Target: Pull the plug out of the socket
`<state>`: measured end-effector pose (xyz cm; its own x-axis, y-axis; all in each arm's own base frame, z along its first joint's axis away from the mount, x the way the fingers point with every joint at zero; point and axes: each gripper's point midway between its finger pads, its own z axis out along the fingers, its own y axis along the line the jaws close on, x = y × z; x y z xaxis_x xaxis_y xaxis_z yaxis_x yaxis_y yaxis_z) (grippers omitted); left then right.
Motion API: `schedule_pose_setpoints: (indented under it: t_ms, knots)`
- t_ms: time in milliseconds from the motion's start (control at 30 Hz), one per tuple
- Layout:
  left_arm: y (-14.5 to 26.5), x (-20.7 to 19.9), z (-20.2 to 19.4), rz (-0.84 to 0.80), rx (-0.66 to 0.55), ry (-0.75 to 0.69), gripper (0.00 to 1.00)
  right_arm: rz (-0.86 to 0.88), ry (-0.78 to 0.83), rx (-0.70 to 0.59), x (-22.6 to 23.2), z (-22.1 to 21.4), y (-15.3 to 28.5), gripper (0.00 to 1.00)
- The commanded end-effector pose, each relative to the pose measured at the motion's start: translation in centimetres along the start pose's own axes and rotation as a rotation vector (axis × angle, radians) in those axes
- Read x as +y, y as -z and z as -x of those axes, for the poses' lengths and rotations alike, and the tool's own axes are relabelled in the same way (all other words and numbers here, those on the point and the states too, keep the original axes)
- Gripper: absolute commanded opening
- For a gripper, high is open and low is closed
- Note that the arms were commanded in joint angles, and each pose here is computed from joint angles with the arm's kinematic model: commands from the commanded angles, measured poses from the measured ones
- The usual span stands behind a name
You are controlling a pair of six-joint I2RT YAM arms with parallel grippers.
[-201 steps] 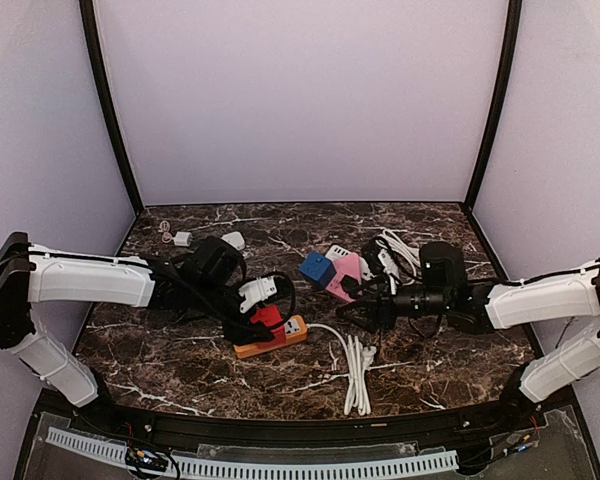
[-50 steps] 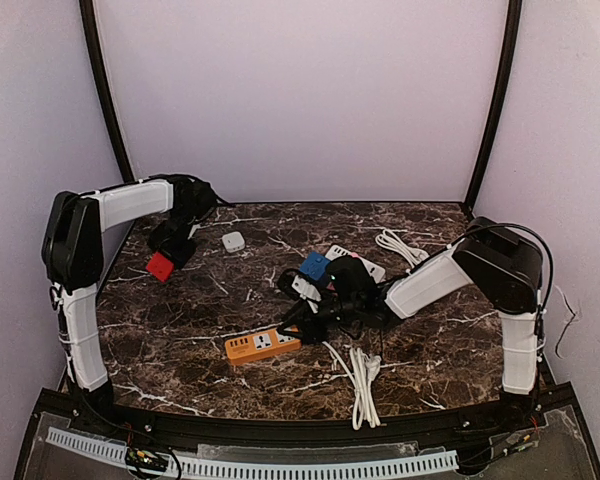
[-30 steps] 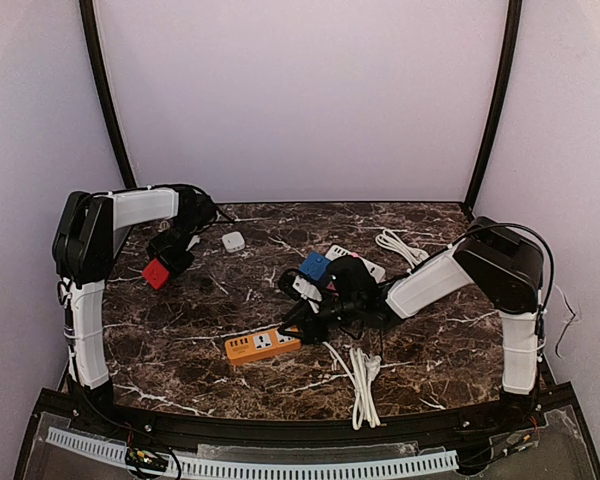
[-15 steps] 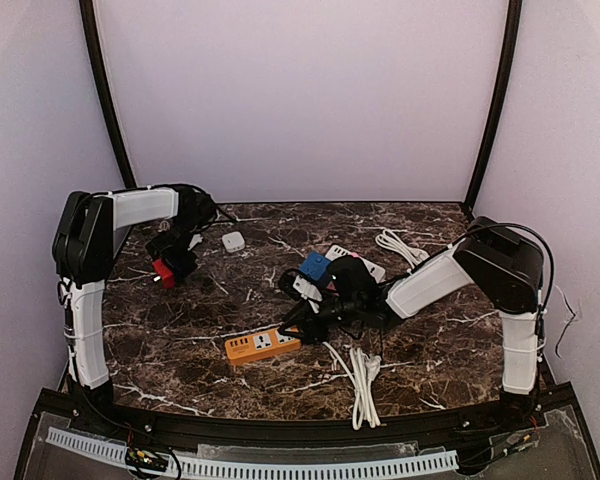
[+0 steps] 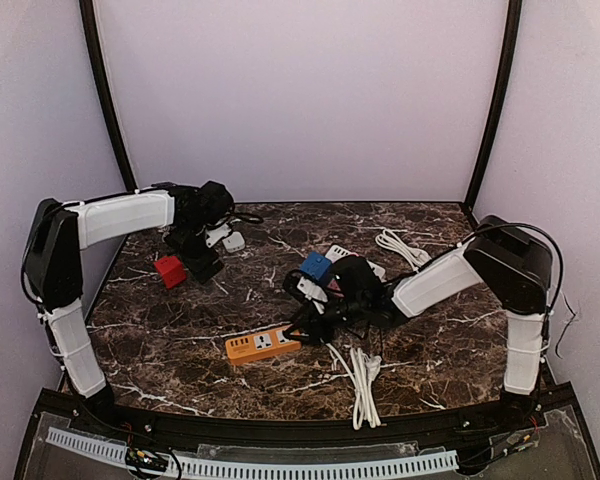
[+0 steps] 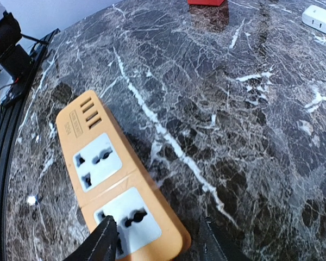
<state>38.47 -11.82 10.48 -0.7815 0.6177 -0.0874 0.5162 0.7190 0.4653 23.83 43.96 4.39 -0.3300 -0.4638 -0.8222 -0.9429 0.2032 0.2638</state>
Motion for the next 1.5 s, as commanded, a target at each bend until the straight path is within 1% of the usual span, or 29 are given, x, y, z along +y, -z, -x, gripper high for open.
schedule_pose_setpoints:
  t_ms: [0,33,67,100,133,200,267,300,333,400,467,633,767,933,1067,1400,1467]
  knots:
    - [4.5,-3.8,1.3,-0.117,-0.252,-0.078,0.99,-0.025,-0.040,0.045,0.1,-0.5,2.1,0.53]
    - [6.2,-4.5,1.8,-0.133,-0.326,-0.105,0.99,-0.029,-0.034,0.032,0.2,0.2,2.5,0.56]
    - [6.8,-5.0,1.4,-0.144,-0.354,-0.118,0.99,-0.033,-0.029,0.018,0.2,0.9,3.0,0.58]
    - [7.7,-6.1,1.8,-0.173,-0.404,-0.147,0.99,-0.037,-0.024,0.008,0.2,1.5,3.3,0.61]
    - [8.3,-7.0,1.2,-0.209,-0.433,-0.163,0.99,-0.045,-0.020,-0.003,0.2,2.2,3.7,0.62]
    - [9.9,-8.6,1.3,-0.262,-0.530,-0.194,0.99,-0.055,-0.014,-0.021,0.1,3.3,4.6,0.65]
    - [11.1,-10.2,0.4,-0.306,-0.592,-0.239,0.99,-0.065,-0.007,-0.043,0.2,4.3,5.6,0.67]
    - [11.0,-11.3,-0.3,-0.324,-0.594,-0.272,0.99,-0.071,-0.002,-0.058,0.3,4.8,6.3,0.68]
    - [12.0,-11.8,-0.6,-0.350,-0.633,-0.285,0.99,-0.077,0.001,-0.071,0.2,5.2,6.9,0.68]
    - [12.3,-13.0,-1.6,-0.376,-0.648,-0.319,0.99,-0.090,-0.011,-0.110,0.3,6.4,8.5,0.70]
    - [12.5,-14.5,-2.2,-0.423,-0.650,-0.346,0.99,-0.110,-0.010,-0.137,0.2,7.0,9.9,0.71]
    - [11.7,-17.9,-2.6,-0.459,-0.606,-0.413,0.99,-0.177,-0.014,-0.187,-1.0,7.7,13.1,0.73]
    - [9.9,-21.0,-2.3,-0.482,-0.530,-0.491,0.99,-0.232,-0.029,-0.202,-2.6,7.3,15.0,0.73]
    - [8.6,-23.2,-2.0,-0.493,-0.483,-0.556,0.99,-0.273,-0.062,-0.225,-4.0,6.6,17.1,0.74]
    - [7.2,-24.0,-2.8,-0.498,-0.425,-0.587,0.98,-0.292,-0.068,-0.252,-4.5,6.9,18.1,0.74]
    - [5.0,-24.4,-3.6,-0.448,-0.335,-0.621,0.87,-0.299,-0.080,-0.274,-5.2,6.9,19.0,0.74]
    - [5.0,-24.5,-3.4,-0.448,-0.330,-0.622,0.80,-0.300,-0.082,-0.272,-5.2,6.8,19.0,0.74]
